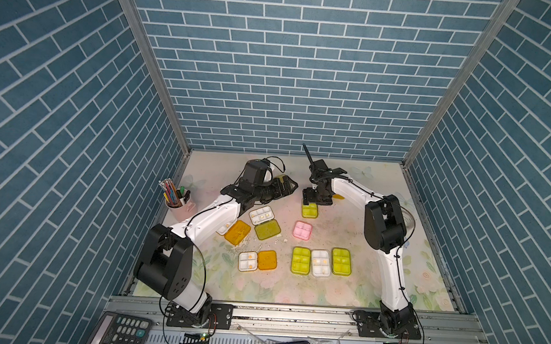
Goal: Close pillboxes
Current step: Pick up the pillbox at the center of the board, then place the pillbox at the center of the board, then adjust the pillbox at the center of the board.
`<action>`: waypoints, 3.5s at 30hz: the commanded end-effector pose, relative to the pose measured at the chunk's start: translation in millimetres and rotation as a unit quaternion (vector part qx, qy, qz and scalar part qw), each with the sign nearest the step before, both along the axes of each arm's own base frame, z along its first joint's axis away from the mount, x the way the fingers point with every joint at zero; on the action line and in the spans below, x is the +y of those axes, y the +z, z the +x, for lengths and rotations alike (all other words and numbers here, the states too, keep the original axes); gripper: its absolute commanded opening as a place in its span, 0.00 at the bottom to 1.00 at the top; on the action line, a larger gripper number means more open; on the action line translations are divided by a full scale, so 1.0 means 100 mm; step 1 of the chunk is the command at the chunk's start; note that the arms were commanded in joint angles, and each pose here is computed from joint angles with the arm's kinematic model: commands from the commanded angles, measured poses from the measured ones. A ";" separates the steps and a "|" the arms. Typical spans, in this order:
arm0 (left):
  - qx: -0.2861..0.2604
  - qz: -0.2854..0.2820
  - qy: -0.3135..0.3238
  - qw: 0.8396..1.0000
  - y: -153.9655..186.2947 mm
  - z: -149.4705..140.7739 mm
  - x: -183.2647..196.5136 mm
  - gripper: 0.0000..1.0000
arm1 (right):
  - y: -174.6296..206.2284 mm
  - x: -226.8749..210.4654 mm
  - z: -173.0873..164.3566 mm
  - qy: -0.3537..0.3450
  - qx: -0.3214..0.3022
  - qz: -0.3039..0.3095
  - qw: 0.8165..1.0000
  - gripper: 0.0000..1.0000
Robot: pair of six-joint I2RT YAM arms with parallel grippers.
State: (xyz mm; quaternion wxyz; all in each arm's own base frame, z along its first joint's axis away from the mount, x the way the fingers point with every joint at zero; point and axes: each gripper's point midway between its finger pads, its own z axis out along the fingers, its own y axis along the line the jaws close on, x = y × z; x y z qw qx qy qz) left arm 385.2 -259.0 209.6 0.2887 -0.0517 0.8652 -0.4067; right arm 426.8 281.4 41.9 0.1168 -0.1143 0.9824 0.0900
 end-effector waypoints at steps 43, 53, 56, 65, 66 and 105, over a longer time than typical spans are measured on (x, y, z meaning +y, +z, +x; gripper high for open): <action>-0.012 0.003 0.008 1.000 0.02 0.04 0.06 0.99 | -0.02 -0.55 -1.03 -0.100 0.001 0.013 0.995 0.67; -0.009 0.005 0.005 1.000 -0.02 0.04 0.05 0.99 | -0.13 -0.45 -1.12 -0.106 0.026 0.043 0.993 0.78; -0.008 0.005 0.005 1.000 -0.02 0.04 0.04 0.99 | -0.14 -0.43 -1.18 -0.098 0.038 0.050 0.993 0.82; -0.006 0.006 0.001 1.000 -0.03 0.04 0.03 0.99 | 0.00 -0.45 -1.22 -0.086 0.032 0.049 0.995 0.84; -0.007 0.004 0.000 1.000 -0.03 0.04 0.02 0.99 | 0.03 -0.47 -1.21 -0.084 0.027 0.044 0.995 0.83; -0.162 -0.044 0.123 0.978 0.59 0.38 0.86 0.86 | 1.58 -1.35 0.74 -0.154 -0.277 0.027 0.948 0.72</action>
